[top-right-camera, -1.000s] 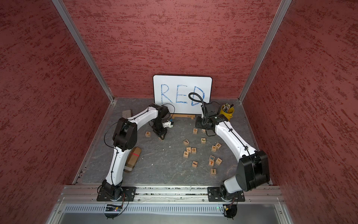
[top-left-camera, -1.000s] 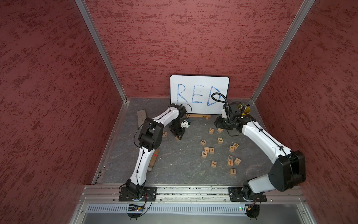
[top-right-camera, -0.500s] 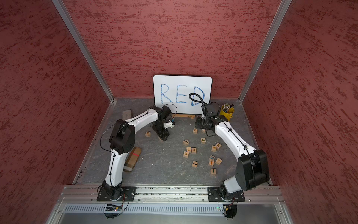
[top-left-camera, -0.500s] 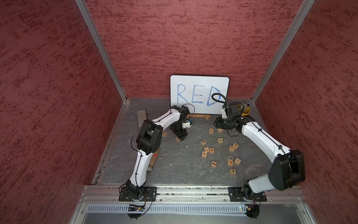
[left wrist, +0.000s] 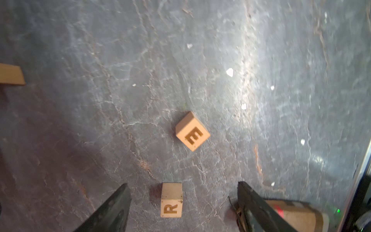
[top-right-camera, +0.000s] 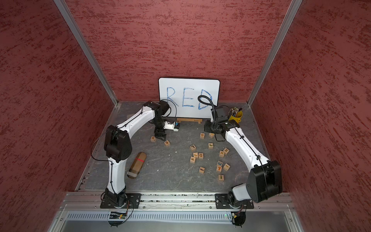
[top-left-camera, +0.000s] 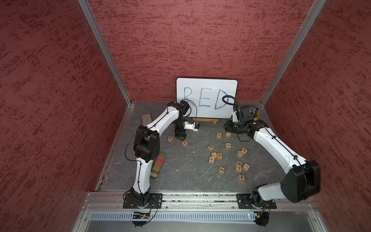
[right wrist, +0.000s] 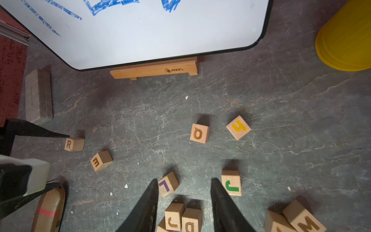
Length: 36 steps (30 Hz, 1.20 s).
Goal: Assemble the uppercase word "red" with letter blocks
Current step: Pick up the letter block from the center of the board.
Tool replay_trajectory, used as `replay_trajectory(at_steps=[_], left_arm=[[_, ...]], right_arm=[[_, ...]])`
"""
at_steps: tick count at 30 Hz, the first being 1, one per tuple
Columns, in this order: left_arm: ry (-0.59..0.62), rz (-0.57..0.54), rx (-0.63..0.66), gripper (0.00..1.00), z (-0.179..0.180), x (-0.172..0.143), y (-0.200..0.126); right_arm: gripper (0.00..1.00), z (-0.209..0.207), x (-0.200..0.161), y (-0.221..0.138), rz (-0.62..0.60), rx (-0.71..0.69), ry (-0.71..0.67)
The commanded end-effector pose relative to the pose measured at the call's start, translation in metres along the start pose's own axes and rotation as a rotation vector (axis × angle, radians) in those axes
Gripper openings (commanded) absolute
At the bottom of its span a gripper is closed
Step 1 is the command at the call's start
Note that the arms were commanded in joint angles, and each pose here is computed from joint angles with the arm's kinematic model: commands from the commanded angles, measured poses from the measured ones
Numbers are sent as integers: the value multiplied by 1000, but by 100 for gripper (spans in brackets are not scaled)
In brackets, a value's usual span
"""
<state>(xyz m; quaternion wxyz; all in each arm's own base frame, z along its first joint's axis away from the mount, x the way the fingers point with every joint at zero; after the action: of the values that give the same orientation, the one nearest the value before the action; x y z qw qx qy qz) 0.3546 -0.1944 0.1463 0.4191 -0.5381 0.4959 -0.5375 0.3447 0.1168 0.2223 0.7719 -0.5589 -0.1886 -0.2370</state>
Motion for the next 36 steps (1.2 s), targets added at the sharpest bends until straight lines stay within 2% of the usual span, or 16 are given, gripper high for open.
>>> replay_trajectory(at_steps=[1,11,15,26,36], left_arm=[[270,-10,-54,84,-19,0,2],[561,29,6,84,-3,21,35],[611,36,18,82,2,25,49],[609,84,-83,74,-14,16,64],[595,85,-82,65,-14,14,77]], right_arm=[[45,-3,13,-10,-51,-26,39],[44,-9,9,-9,-42,-56,46],[45,-11,7,-12,-47,-65,46],[45,-15,6,-9,-37,-69,39],[45,-17,5,-8,-30,-71,36]])
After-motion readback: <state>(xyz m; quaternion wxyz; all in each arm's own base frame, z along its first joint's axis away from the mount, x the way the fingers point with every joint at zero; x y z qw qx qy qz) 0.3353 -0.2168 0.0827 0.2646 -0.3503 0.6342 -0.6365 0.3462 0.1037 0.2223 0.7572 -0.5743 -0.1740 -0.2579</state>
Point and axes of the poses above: each gripper's point midway between its finger pads, its own y axis out along the fingers, its own z axis along the line the jaws close on, x = y × z, the point moved 4 cm from there along -y, back along the fingers, and after that the axes turned 3 degrees about -y, right-handed, at the moved point
